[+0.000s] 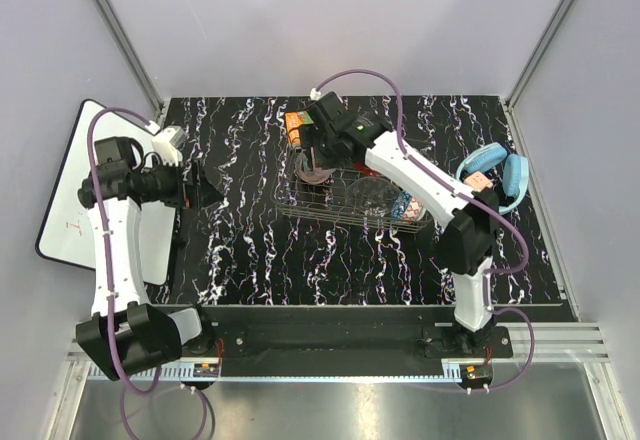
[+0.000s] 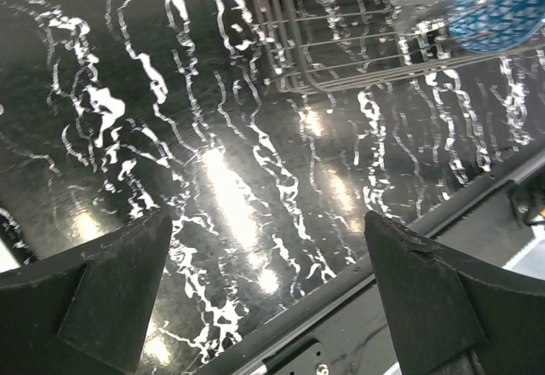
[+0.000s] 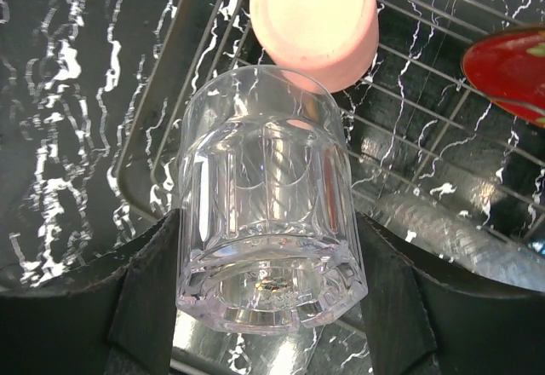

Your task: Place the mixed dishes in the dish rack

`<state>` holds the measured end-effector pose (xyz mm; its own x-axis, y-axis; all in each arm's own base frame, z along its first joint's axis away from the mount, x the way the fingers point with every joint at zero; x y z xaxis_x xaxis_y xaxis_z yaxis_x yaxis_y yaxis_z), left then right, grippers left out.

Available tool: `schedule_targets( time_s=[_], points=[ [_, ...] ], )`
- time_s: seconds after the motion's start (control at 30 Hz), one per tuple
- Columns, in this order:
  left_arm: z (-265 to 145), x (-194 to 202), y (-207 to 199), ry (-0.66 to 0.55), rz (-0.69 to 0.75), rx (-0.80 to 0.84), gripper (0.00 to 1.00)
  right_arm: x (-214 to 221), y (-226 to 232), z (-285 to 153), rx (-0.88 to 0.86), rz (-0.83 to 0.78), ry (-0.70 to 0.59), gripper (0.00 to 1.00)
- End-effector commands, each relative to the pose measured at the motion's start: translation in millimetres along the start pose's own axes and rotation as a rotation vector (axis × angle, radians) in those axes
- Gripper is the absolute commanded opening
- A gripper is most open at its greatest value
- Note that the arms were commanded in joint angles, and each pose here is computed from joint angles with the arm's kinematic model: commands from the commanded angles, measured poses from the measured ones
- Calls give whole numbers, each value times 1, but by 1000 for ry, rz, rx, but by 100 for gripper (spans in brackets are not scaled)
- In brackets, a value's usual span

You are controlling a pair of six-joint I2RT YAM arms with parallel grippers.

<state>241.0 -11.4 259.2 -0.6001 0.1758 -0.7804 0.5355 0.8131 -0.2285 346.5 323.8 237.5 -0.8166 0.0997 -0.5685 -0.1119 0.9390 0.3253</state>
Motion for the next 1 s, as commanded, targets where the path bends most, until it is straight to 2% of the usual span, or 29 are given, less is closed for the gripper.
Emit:
schedule_targets(
  time_s=[0.0, 0.27, 0.97],
  points=[
    [0, 1, 9, -10, 44, -70, 99, -5, 5, 9, 30, -57, -21, 0],
    [5, 9, 10, -4, 44, -67, 99, 21, 2, 42, 113, -150, 40, 0],
    [3, 7, 10, -18, 65, -82, 99, 76, -3, 74, 179, -301, 166, 0]
  ],
)
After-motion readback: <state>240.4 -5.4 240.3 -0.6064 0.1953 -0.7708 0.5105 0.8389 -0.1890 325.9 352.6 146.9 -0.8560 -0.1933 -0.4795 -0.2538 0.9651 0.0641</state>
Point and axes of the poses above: each gripper's point midway between its finger pads, its own z axis out along the fingers, its own y axis along the line the jaws close on, x = y × z, the point moved 4 cm from there along -z, back along the fingers, and after that the axes turned 13 degrees about z, right-handed, at the moved point
